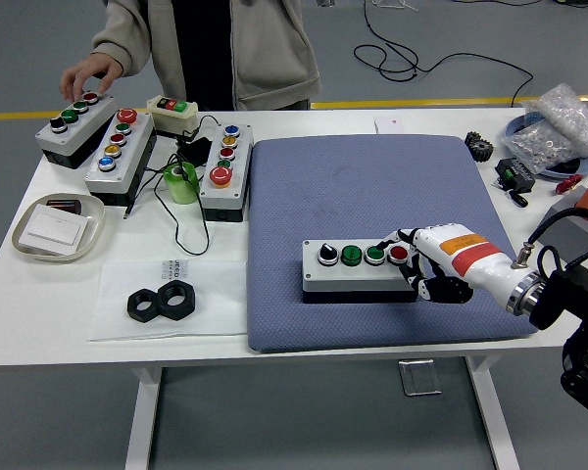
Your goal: Pick up the button,place it on the desk,press the button,press the button
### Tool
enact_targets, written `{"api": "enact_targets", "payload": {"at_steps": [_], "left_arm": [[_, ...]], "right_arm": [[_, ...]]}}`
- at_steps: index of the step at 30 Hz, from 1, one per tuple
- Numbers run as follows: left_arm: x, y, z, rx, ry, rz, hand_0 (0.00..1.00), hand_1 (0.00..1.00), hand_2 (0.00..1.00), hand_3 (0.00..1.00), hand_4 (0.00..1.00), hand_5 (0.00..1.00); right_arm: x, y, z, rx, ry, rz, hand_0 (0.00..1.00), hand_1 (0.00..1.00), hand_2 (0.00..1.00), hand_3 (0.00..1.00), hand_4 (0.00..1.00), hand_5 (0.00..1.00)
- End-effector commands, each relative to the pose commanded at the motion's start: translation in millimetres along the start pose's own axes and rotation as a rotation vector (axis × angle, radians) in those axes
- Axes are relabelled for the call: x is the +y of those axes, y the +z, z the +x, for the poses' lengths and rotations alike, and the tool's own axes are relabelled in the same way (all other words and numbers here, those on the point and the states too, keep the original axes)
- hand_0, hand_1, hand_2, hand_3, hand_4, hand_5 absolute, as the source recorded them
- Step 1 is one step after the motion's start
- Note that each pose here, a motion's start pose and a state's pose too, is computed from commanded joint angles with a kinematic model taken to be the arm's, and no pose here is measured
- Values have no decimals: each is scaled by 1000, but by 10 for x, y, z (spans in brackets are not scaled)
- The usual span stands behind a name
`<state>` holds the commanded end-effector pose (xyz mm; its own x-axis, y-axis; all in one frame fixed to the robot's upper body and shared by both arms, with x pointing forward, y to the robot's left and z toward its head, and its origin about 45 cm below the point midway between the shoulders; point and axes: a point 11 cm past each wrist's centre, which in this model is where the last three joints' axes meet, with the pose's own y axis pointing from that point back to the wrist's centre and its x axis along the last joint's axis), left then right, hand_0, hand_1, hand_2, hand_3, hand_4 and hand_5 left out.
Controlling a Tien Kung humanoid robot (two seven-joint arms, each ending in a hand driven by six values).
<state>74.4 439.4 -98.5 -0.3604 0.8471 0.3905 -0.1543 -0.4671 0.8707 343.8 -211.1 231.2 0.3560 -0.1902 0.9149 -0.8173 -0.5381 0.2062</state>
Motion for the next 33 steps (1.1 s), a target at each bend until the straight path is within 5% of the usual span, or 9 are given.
{"api": "enact_targets", "payload": {"at_steps": [20, 27, 28, 33], "left_arm": [[0, 14, -4, 2, 1, -1, 718, 821, 839, 807, 589, 998], [0, 15, -2, 2, 1, -2, 721, 821, 839, 807, 588, 998], [0, 16, -1, 2, 1, -2, 720, 821, 839, 808, 589, 998], [-1, 21, 4, 1, 1, -4, 720, 821, 839, 808, 589, 998]], "right_arm": [[-38, 43, -140, 9, -49, -19, 342, 117, 228, 735, 442, 2], [33, 28, 190, 27, 92, -21, 353, 122, 233, 742, 464, 2], [46, 22, 242, 48, 106, -20, 286, 160, 296, 841, 605, 2], [97, 3, 456, 103, 195, -24, 286, 160, 296, 841, 605, 2]]}}
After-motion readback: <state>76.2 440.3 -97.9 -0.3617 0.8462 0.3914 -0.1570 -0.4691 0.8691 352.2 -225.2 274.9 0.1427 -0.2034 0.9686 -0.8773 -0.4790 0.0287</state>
